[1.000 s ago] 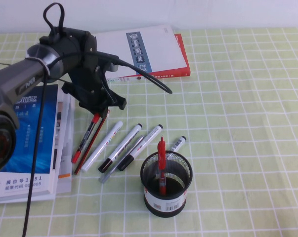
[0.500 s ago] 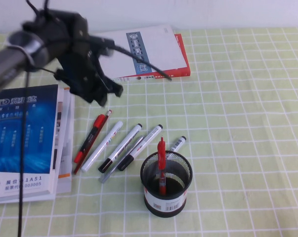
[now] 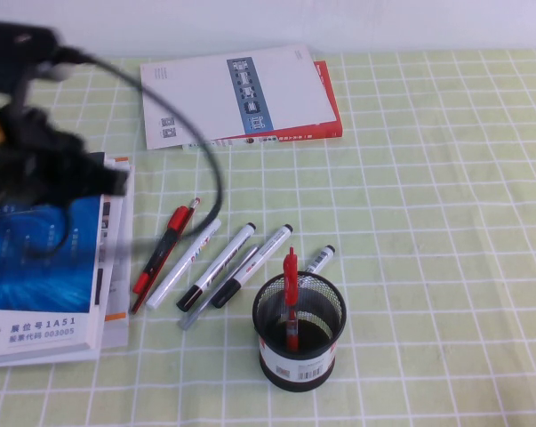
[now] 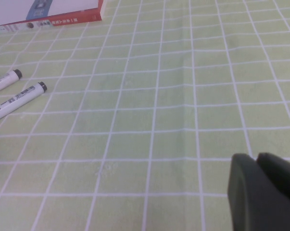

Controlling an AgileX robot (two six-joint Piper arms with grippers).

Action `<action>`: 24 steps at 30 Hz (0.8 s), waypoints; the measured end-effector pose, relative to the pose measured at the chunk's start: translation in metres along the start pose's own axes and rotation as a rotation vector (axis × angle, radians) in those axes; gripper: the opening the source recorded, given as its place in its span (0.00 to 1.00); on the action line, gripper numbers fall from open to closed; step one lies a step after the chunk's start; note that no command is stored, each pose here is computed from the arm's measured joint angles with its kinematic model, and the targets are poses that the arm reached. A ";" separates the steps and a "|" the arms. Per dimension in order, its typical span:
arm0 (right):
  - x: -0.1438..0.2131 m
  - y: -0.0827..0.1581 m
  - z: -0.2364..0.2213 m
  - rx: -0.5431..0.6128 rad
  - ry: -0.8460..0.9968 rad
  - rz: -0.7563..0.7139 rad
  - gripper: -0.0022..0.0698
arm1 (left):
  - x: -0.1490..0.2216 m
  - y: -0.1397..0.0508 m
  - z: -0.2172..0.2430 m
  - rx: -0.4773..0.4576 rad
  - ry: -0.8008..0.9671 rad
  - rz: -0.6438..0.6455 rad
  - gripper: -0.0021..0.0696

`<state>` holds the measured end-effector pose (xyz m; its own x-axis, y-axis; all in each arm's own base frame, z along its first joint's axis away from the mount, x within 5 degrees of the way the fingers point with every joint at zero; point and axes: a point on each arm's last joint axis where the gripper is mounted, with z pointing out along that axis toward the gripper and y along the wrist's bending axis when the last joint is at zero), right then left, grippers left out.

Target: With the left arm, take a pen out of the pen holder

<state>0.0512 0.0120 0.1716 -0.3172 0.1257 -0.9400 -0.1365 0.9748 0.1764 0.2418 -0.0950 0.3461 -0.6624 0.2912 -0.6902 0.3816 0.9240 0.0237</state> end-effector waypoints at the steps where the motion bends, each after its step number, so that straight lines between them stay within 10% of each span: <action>1: 0.000 0.000 0.000 0.000 0.000 0.000 0.01 | 0.009 0.000 -0.010 -0.001 -0.033 -0.013 0.03; 24: 0.000 0.000 0.000 0.000 0.000 0.000 0.01 | 0.176 -0.002 -0.117 -0.005 -0.552 -0.132 0.03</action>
<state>0.0512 0.0120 0.1716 -0.3172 0.1257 -0.9400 -0.1365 0.9748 0.1764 0.0495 -0.0164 0.3094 -0.2689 0.0014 -0.9632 0.3144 0.9454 -0.0864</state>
